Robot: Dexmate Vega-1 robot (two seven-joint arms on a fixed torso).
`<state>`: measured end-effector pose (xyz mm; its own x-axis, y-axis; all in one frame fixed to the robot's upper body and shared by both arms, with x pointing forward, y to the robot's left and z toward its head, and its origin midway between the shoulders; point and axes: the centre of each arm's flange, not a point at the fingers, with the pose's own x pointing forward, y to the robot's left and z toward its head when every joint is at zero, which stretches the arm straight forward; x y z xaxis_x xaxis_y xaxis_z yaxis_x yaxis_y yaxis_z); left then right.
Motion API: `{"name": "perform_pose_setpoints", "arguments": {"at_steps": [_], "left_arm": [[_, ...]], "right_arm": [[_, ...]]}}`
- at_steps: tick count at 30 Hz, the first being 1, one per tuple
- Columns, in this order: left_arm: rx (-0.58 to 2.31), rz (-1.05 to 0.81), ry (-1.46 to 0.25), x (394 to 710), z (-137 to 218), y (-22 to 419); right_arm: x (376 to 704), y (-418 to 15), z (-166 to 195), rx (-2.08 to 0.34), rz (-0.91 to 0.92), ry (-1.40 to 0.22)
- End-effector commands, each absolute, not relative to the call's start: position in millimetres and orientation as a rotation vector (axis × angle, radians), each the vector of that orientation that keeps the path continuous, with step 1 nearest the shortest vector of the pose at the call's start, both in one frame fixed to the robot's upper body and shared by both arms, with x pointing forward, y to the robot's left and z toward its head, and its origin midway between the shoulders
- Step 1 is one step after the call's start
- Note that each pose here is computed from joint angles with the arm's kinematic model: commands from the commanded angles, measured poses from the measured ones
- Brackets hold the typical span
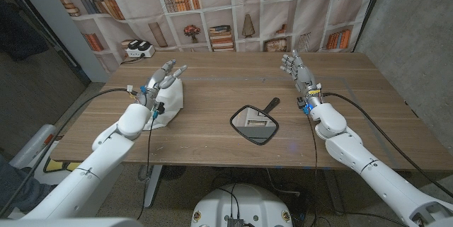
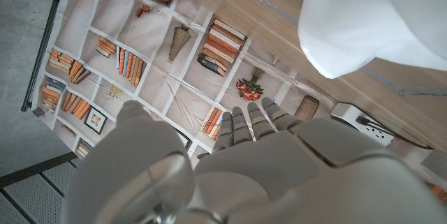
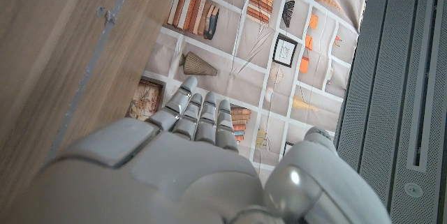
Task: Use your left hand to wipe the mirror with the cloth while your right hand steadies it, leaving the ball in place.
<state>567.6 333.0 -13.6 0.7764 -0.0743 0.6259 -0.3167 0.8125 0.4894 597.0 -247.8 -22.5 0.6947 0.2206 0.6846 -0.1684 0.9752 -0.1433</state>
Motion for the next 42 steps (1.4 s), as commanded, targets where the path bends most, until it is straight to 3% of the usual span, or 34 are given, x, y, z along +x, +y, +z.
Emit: {"name": "perform_pose_setpoints", "arguments": {"at_steps": [1, 18, 42], "left_arm": [[0.787, 0.239, -0.648, 559.5, -13.2, 336.8], [0.983, 0.367, -0.558, 548.3, -6.4, 341.4], [1.165, 0.378, -0.357, 536.5, 0.1, 348.2]], "right_arm": [[598.1, -246.6, -24.9, -0.069, 0.206, -0.766], [605.4, -245.8, -27.2, -0.048, 0.203, -0.745], [613.6, -234.2, -27.9, -0.047, 0.217, -0.714]]}}
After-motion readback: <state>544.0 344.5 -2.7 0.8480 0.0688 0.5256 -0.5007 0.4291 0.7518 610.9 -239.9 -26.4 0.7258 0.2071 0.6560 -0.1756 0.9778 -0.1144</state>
